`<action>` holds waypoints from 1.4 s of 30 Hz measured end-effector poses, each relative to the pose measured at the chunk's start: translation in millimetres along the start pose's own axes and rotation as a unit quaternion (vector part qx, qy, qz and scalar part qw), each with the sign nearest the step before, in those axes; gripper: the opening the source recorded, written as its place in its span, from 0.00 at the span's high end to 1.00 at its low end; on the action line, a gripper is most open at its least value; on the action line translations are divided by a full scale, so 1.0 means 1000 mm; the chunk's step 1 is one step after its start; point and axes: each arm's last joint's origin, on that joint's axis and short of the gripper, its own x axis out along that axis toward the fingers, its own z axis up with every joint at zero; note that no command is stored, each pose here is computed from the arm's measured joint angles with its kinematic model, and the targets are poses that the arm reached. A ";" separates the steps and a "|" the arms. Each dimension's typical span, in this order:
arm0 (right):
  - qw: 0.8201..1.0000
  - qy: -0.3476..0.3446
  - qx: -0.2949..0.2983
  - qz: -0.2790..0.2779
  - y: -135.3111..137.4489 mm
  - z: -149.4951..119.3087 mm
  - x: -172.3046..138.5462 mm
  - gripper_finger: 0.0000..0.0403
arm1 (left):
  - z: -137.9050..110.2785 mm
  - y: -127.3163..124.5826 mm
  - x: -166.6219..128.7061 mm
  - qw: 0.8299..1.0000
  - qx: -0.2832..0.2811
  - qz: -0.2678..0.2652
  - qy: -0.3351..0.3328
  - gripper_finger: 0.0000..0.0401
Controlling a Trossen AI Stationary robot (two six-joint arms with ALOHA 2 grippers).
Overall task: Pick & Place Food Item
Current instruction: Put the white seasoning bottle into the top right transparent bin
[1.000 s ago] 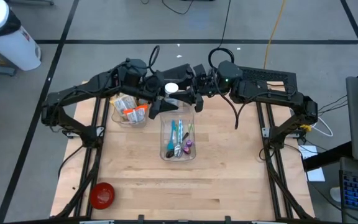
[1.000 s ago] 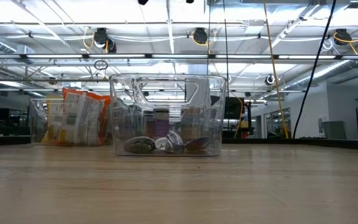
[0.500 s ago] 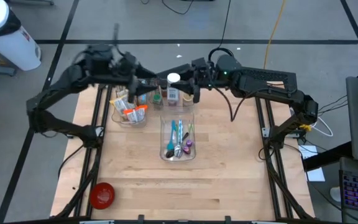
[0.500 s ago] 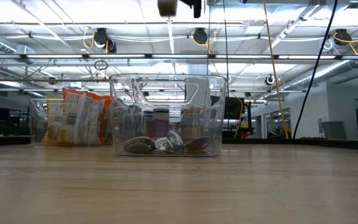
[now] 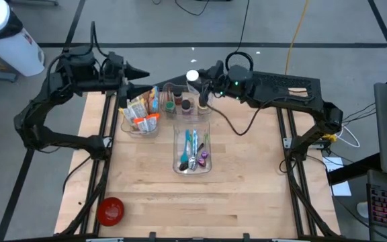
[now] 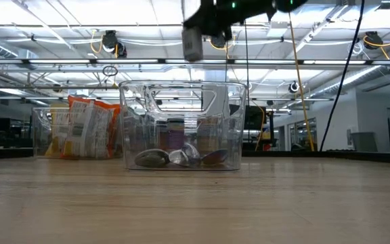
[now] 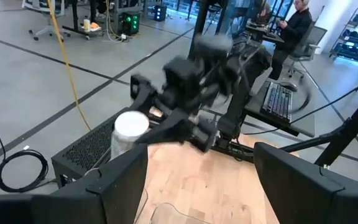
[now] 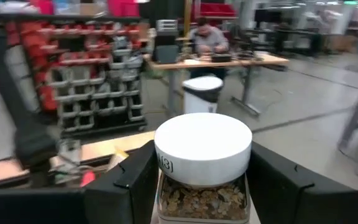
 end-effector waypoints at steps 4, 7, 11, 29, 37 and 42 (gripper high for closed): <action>0.998 -0.022 0.017 -0.064 -0.006 -0.038 -0.001 0.53 | -0.001 0.000 0.002 1.000 -0.003 -0.001 0.006 0.29; 0.993 -0.040 0.018 -0.108 -0.010 -0.059 -0.006 0.53 | -0.002 0.001 0.004 1.000 -0.009 -0.001 0.009 0.30; 0.990 -0.034 0.036 -0.134 -0.019 -0.083 -0.012 0.53 | -0.002 0.002 0.009 1.000 -0.011 -0.001 0.014 0.31; 0.995 -0.024 0.075 -0.061 -0.036 -0.110 -0.017 0.53 | -0.022 0.022 0.076 0.994 -0.024 0.014 0.107 0.31; 0.984 -0.105 0.135 0.051 -0.017 -0.074 -0.033 0.53 | -0.042 0.041 0.121 0.985 -0.026 0.010 0.169 0.29; 0.972 -0.172 0.145 0.066 -0.014 -0.050 -0.046 0.53 | -0.053 0.048 0.141 0.981 -0.031 -0.001 0.192 0.32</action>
